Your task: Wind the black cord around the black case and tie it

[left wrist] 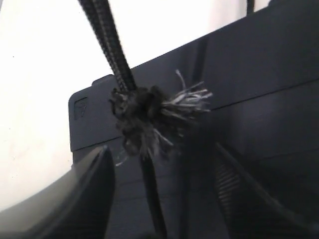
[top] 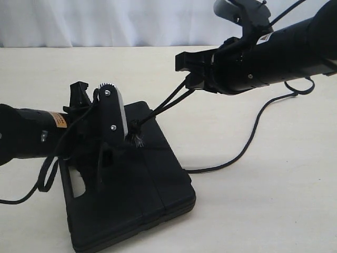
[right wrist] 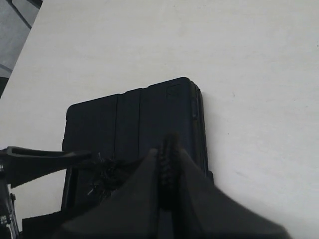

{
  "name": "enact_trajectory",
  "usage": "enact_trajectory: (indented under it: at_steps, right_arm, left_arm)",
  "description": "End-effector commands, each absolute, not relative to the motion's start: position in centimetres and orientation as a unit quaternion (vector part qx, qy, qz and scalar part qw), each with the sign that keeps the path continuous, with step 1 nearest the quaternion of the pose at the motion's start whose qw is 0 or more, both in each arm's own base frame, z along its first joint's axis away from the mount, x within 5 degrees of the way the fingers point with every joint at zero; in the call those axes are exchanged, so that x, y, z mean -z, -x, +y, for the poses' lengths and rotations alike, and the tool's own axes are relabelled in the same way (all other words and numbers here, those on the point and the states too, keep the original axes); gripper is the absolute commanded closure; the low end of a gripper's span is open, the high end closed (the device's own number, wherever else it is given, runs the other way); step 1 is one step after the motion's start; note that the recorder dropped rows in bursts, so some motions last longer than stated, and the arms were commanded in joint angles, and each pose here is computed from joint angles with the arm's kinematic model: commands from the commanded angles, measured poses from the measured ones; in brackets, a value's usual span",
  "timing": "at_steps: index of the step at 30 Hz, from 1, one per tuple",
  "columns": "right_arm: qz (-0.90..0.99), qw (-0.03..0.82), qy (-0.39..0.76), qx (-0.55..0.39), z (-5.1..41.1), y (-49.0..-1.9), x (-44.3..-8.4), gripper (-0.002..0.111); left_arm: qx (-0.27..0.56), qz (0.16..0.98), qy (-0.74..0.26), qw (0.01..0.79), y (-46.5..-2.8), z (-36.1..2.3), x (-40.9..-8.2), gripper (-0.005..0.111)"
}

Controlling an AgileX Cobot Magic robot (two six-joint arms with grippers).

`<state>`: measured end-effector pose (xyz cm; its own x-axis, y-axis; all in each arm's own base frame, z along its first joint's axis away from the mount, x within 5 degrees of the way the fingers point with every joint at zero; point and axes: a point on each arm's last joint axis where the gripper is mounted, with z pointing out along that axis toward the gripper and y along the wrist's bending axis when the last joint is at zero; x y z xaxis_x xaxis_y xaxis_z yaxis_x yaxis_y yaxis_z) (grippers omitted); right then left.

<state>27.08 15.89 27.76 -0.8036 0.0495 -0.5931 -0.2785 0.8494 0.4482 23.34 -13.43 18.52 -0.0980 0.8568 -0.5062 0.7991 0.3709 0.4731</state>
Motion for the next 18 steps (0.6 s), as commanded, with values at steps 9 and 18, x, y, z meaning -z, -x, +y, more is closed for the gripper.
enact_trajectory:
  at_steps: [9,18]
  right_arm:
    - [0.909,0.315,0.092,-0.259,15.65,-26.93,-28.20,0.104]
    - [0.907,0.317,0.109,-0.253,15.66,-26.89,-28.17,0.104]
  left_arm:
    - [-0.023,0.771,-0.493,0.402,-23.98,-13.76,-18.94,0.068]
    - [-0.018,0.779,-0.483,0.400,-24.32,-14.28,-18.43,0.069]
